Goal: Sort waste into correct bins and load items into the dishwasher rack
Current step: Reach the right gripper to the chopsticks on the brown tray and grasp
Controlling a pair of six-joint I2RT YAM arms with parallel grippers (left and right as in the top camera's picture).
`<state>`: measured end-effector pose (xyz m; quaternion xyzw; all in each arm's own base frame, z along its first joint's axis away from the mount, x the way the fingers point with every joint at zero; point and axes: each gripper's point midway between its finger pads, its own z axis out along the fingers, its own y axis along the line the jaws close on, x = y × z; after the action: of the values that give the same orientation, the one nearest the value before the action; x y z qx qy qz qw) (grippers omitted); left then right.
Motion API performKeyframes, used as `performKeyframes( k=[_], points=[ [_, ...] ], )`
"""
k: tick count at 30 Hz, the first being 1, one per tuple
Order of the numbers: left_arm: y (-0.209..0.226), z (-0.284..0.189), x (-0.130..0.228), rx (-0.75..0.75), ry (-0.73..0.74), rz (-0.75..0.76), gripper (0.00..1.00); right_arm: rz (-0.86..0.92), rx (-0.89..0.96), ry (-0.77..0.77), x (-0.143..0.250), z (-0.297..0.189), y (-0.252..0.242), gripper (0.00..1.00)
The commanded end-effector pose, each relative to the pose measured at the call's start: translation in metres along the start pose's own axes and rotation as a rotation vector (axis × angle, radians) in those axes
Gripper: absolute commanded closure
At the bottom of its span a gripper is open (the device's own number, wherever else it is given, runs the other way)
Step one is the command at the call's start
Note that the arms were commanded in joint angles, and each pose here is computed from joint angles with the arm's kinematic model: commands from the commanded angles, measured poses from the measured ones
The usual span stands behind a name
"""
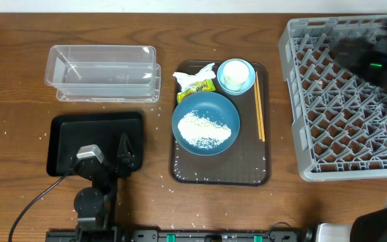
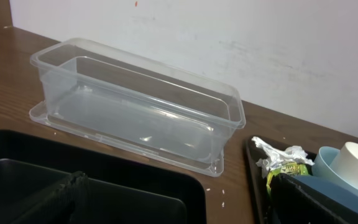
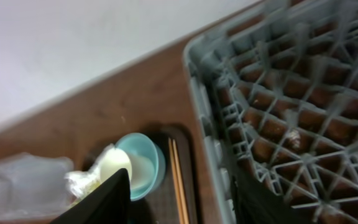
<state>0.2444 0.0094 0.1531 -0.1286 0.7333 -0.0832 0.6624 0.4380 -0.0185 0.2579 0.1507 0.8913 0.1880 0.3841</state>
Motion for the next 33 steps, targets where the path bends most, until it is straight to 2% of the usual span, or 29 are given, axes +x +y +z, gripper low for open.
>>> performKeyframes(
  k=[1,3,9,12,15,17,22,25,29,33],
  points=[
    [0.005,0.001,0.016,-0.018,0.044,0.009,0.05,-0.131,0.274,-0.021,0.011,0.025,-0.005,0.49],
    [0.005,0.001,0.016,-0.018,0.044,0.009,0.05,-0.191,0.319,0.024,0.031,0.046,0.008,0.50],
    [0.005,0.001,0.016,-0.018,0.044,0.009,0.05,-0.303,0.370,0.177,0.092,0.107,0.022,0.63],
    [0.005,0.001,0.016,-0.018,0.044,0.009,0.05,-0.315,0.365,0.255,0.120,0.129,0.022,0.68],
    [0.005,0.001,0.016,-0.018,0.044,0.009,0.05,-0.317,0.316,0.343,0.147,0.145,0.027,0.80],
    [0.005,0.001,0.016,-0.018,0.044,0.009,0.05,-0.319,0.318,0.388,0.161,0.150,0.023,0.82],
    [0.005,0.001,0.016,-0.018,0.044,0.009,0.05,-0.325,0.360,0.487,0.188,0.158,0.008,0.83],
    [0.005,0.001,0.016,-0.018,0.044,0.009,0.05,-0.337,0.370,0.538,0.204,0.161,0.004,0.78],
    [0.005,0.001,0.016,-0.018,0.044,0.009,0.05,-0.421,0.253,0.635,0.227,0.165,0.015,0.69],
    [0.005,0.001,0.016,-0.018,0.044,0.009,0.05,-0.445,0.243,0.668,0.233,0.161,0.014,0.69]
  ],
)
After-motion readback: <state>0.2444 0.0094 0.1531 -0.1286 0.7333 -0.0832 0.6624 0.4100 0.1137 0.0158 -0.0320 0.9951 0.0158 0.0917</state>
